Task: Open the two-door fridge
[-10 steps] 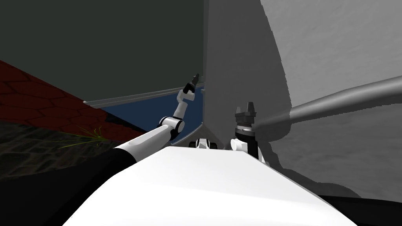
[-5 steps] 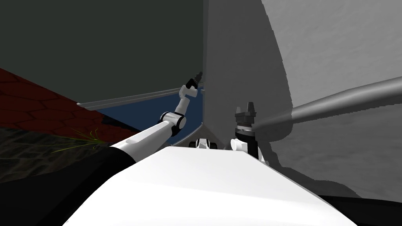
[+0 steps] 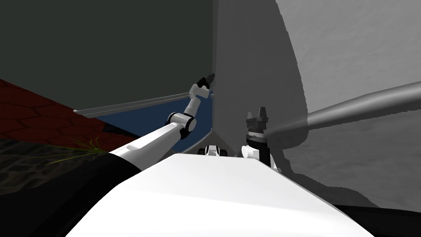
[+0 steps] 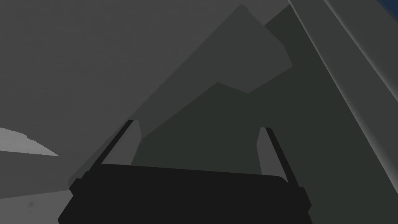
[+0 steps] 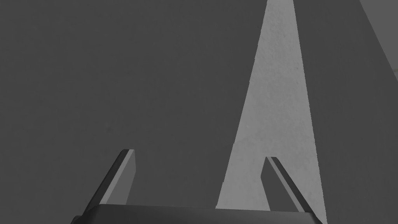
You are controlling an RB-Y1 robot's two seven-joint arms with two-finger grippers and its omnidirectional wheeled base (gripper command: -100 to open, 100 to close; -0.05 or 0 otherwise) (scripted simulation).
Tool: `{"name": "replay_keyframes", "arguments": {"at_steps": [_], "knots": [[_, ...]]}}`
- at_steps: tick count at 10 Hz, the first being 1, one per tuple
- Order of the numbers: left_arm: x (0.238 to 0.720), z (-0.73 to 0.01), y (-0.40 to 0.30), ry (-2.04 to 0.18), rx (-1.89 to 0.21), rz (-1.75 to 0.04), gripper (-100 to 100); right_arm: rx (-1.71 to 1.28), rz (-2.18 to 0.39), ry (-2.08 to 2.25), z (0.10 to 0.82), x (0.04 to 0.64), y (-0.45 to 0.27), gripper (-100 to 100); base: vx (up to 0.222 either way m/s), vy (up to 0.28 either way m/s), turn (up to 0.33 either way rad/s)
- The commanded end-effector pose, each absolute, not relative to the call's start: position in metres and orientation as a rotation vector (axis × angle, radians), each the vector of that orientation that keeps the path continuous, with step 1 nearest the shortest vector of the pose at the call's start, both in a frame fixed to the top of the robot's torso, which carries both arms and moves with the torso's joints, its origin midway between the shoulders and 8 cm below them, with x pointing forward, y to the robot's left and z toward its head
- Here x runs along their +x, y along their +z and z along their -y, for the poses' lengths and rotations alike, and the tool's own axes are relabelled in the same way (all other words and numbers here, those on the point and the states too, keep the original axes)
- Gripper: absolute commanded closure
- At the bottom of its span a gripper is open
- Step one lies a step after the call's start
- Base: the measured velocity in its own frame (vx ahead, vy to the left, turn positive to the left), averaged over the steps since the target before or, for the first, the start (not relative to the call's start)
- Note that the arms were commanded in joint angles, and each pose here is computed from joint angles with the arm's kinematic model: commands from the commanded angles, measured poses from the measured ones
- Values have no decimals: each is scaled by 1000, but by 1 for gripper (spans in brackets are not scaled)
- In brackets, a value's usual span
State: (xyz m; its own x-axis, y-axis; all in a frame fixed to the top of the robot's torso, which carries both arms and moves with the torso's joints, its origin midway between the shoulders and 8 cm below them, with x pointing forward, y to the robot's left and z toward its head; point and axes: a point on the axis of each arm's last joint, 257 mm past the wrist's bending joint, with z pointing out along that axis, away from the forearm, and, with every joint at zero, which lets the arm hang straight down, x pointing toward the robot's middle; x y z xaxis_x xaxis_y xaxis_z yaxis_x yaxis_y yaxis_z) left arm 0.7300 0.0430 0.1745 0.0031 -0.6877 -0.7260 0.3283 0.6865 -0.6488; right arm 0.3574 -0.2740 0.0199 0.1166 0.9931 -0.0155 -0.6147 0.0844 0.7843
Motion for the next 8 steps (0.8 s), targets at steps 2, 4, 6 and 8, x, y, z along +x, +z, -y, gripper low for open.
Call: {"name": "replay_keyframes", "arguments": {"at_steps": [2, 4, 6, 8], "knots": [[735, -27, 185, -768, -311, -1400, -100, 722, -663, 1340, 274, 357, 20, 0, 16, 20, -22], [736, -24, 190, -749, -304, -1414, -100, 722, -663, 1340, 274, 357, 20, 0, 17, 20, -23], [737, -20, 197, -719, -294, -1434, -100, 722, -663, 1340, 274, 357, 20, 0, 14, 18, -27], [737, -20, 200, -713, -292, -1435, -100, 722, -663, 1340, 274, 357, 20, 0, 12, 15, -19]]}}
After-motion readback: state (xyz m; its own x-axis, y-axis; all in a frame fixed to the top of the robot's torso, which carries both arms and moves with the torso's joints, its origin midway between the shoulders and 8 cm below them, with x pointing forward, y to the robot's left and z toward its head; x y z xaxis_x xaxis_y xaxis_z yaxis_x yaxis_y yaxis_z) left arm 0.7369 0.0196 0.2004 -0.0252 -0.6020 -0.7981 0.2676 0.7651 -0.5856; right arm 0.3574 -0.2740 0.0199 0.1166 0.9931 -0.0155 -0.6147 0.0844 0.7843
